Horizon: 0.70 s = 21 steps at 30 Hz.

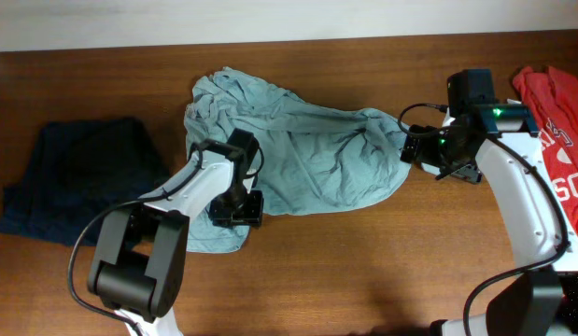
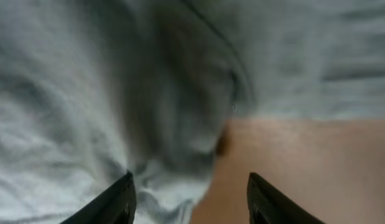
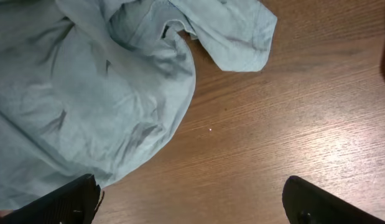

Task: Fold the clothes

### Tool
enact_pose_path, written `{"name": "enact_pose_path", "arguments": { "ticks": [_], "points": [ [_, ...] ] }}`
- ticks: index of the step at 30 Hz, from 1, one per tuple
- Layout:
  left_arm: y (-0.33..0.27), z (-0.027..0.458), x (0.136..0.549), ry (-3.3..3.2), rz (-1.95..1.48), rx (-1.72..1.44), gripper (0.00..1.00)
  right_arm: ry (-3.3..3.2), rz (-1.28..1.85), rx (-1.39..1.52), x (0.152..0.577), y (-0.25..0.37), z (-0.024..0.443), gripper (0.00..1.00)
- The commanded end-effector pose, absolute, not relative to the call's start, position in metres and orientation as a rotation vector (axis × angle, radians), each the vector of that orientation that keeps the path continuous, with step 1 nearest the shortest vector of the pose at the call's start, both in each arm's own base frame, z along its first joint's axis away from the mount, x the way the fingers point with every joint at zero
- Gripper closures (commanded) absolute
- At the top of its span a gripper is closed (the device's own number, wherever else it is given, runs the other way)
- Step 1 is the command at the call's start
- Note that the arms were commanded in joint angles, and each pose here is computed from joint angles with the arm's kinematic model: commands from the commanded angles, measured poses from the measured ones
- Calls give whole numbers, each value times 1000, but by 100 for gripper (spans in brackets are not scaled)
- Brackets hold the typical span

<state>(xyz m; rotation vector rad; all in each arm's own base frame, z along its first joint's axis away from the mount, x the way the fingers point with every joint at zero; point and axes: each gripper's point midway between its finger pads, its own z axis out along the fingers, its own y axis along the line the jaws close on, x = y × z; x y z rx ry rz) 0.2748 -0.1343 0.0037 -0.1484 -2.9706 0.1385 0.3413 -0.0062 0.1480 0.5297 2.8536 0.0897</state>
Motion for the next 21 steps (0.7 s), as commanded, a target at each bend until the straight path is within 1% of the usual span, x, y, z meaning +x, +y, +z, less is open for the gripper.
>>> {"name": "enact_pose_path", "arguments": {
  "ticks": [1, 2, 4, 5, 6, 8, 10, 14, 16, 19, 20, 21],
  "points": [
    [-121, -8, 271, -2992, 50, -44, 46, 2857, 69, 542, 341, -10, 146, 1],
    [-119, -11, 271, -2997, 32, -25, 48, 2857, 69, 542, 341, -10, 146, 1],
    [-118, -13, 270, -2999, 32, -25, 83, 2856, 69, 542, 341, -10, 146, 1],
    [-119, -12, 271, -3000, 33, -25, 97, 2856, 69, 542, 341, -10, 146, 1],
    [-119, -7, 272, -2999, 32, -25, 99, 2856, 68, 542, 341, -10, 146, 1],
    [-120, 6, 275, -2990, 28, -22, 99, 2856, 68, 542, 341, -10, 146, 1],
    [-120, 36, 283, -3003, 9, -42, 99, 2853, 63, 543, 341, -11, 146, 1],
    [-87, 134, 323, -3210, -299, -43, 99, 2846, 53, 549, 346, -14, 143, 1],
    [-76, 167, 332, -3276, -371, -12, 100, 2852, 50, 564, 348, -17, 138, 8],
    [-58, 209, 336, -3342, -380, 78, 99, 2885, 53, 602, 352, -23, 121, 25],
    [-52, 218, 336, -3354, -378, 111, 99, 2902, 61, 612, 353, -24, 114, 27],
    [-48, 223, 336, -3363, -374, 130, 99, 2912, 61, 619, 353, -25, 110, 27]
  ]
}}
